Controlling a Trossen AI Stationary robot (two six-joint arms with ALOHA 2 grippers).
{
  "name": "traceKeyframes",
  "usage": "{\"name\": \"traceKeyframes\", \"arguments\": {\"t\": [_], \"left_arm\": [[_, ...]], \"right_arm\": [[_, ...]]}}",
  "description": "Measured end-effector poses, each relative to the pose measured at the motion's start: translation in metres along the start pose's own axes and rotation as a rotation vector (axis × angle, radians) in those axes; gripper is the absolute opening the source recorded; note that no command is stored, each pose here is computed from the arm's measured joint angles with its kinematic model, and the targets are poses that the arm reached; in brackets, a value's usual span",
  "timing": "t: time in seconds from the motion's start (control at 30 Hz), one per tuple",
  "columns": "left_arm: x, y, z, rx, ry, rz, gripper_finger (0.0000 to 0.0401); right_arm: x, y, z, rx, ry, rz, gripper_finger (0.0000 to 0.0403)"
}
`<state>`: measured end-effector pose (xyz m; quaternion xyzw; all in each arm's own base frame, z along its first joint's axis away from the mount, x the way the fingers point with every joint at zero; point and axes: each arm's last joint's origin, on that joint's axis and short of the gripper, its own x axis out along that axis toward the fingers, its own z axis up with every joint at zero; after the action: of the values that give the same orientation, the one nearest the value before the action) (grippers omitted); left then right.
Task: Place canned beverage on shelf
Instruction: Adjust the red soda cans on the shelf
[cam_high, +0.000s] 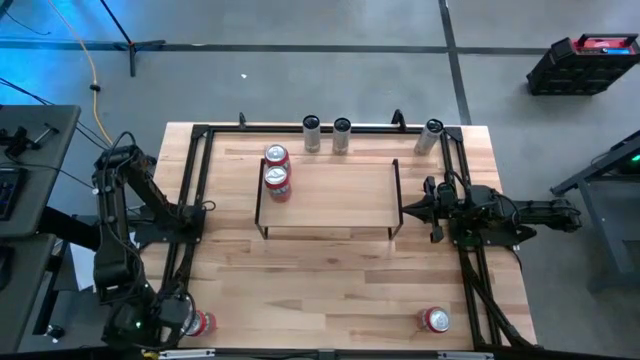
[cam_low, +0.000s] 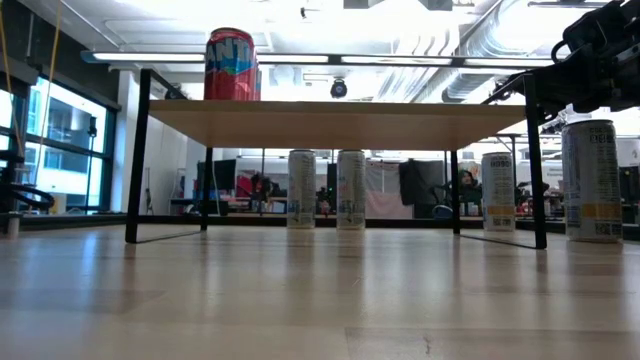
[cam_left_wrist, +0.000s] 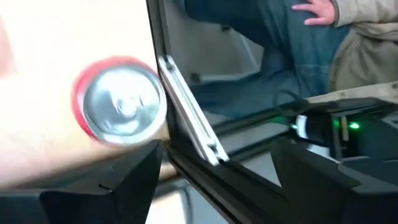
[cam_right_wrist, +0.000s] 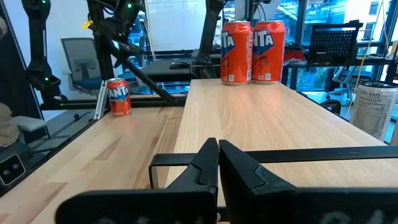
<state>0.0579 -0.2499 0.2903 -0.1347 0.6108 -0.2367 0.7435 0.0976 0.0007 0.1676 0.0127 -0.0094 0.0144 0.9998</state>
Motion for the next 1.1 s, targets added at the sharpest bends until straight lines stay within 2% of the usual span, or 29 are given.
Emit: {"name": "traceKeyframes", "arguments": {"t": [0.13, 0.2, 0.43, 0.6, 0.8, 0.93, 1.1], "left_arm": [[0.000, 0.005, 0.008, 0.104, -0.071, 0.050, 0.0294], [0.000, 0.008, 0.014, 0.120, -0.096, 0.065, 0.0294], [-0.005, 0.026, 0.046, 0.013, -0.172, 0.110, 0.0294], [-0.017, 0.037, 0.059, 0.040, -0.220, 0.116, 0.0294], [-0.029, 0.044, 0.064, 0.102, -0.275, 0.135, 0.0294], [-0.033, 0.045, 0.062, 0.138, -0.257, 0.127, 0.0294], [-0.031, 0.049, 0.061, 0.141, -0.240, 0.177, 0.0294]], "right_arm": [[0.000, 0.000, 0.000, 0.000, 0.000, 0.000, 0.0000], [0.000, 0.000, 0.000, 0.000, 0.000, 0.000, 0.0000], [0.000, 0.000, 0.000, 0.000, 0.000, 0.000, 0.0000], [0.000, 0.000, 0.000, 0.000, 0.000, 0.000, 0.0000], [0.000, 0.000, 0.000, 0.000, 0.000, 0.000, 0.0000], [0.000, 0.000, 0.000, 0.000, 0.000, 0.000, 0.0000], [0.000, 0.000, 0.000, 0.000, 0.000, 0.000, 0.0000]]}}
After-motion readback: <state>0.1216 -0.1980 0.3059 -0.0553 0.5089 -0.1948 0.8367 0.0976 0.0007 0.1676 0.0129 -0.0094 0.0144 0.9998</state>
